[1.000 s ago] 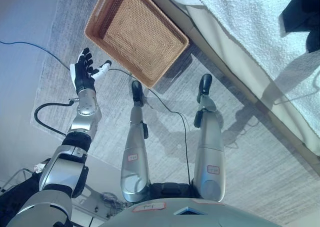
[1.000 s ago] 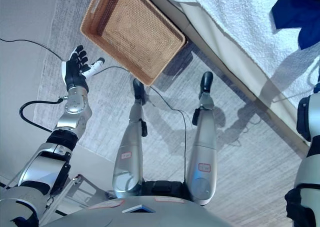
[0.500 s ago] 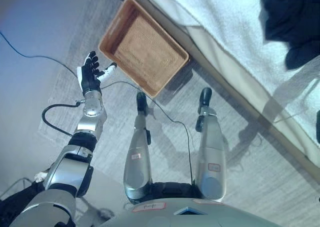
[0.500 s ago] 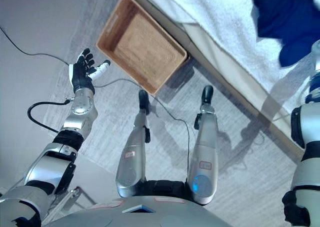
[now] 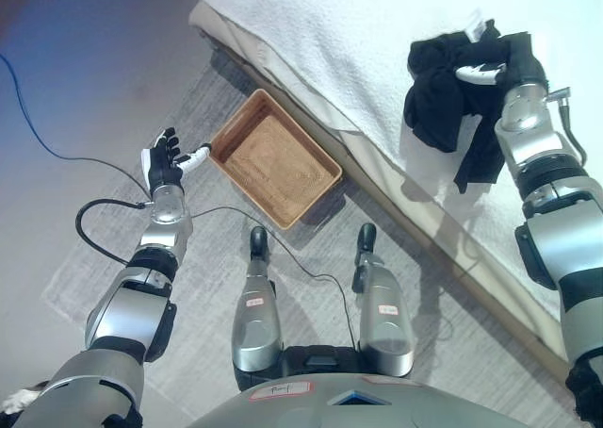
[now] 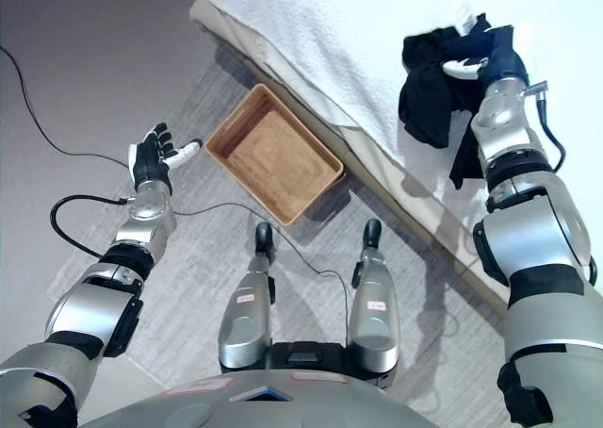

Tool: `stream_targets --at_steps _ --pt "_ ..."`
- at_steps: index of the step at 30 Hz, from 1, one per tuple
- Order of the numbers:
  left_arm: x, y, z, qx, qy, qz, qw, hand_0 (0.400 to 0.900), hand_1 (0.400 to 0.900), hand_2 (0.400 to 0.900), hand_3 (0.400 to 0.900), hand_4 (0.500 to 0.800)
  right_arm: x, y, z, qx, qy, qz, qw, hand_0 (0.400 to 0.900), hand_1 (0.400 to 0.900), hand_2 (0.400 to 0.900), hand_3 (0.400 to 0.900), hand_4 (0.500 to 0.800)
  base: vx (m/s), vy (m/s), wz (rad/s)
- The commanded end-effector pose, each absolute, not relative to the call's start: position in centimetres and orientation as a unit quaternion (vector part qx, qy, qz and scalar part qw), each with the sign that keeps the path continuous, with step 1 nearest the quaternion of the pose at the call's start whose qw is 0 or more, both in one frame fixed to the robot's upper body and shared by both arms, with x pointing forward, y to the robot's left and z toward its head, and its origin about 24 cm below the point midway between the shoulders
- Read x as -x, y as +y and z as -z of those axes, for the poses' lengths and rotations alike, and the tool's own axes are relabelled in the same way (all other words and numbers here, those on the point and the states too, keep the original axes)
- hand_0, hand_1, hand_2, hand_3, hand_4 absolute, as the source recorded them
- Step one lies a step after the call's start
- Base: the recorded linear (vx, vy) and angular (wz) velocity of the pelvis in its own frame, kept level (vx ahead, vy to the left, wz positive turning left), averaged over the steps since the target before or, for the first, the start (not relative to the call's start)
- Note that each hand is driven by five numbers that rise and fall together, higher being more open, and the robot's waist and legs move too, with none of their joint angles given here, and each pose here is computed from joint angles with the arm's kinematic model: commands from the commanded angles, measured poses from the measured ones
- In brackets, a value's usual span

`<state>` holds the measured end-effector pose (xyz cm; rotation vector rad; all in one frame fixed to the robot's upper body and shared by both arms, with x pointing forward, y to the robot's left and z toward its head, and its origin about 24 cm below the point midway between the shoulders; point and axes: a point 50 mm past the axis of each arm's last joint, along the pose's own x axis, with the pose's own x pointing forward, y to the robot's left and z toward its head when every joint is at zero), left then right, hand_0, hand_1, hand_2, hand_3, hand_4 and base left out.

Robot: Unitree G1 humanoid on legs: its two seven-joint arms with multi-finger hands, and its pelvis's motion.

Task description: Put the clothes on the bed into the basket.

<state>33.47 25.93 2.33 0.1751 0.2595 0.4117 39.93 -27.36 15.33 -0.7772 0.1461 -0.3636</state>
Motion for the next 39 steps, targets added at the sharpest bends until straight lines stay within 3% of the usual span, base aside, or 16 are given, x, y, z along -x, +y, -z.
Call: stream_targets --at_steps 1,11,22,27,39 --pt "-32.8 28.3 -3.2 -0.146 0.105 -0.213 0.960 0.900 0.900 0.900 0.900 0.800 -40.5 -24.5 -14.5 0.394 0.047 0.137 0.908 0.400 0.400 0.400 0.400 0.500 0.006 0.007 0.24" --pt "-31.8 30.7 -4.3 -0.171 0.088 -0.223 0.955 0.900 0.900 0.900 0.900 0.800 -42.1 -16.6 -15.2 0.416 0.006 0.039 0.908 0.400 0.400 0.400 0.400 0.500 -0.017 0.012 0.25" --pt "-31.8 29.6 -4.3 -0.162 0.072 -0.200 0.964 0.900 0.900 0.900 0.900 0.800 -42.8 -11.0 -18.9 0.428 -0.062 -0.007 0.902 0.400 0.400 0.400 0.400 0.500 -0.002 -0.010 0.19" --pt "-32.0 29.3 -4.8 -0.162 0.060 -0.190 0.966 0.900 0.900 0.900 0.900 0.800 -43.0 -10.7 -20.3 0.416 -0.072 0.003 0.906 0.400 0.400 0.400 0.400 0.500 0.024 -0.002 0.21" --pt "-31.9 29.1 -5.4 -0.149 0.039 -0.191 0.969 0.900 0.900 0.900 0.900 0.800 -43.3 -14.3 -21.1 0.410 -0.045 0.062 0.909 0.400 0.400 0.400 0.400 0.500 0.011 0.006 0.06"
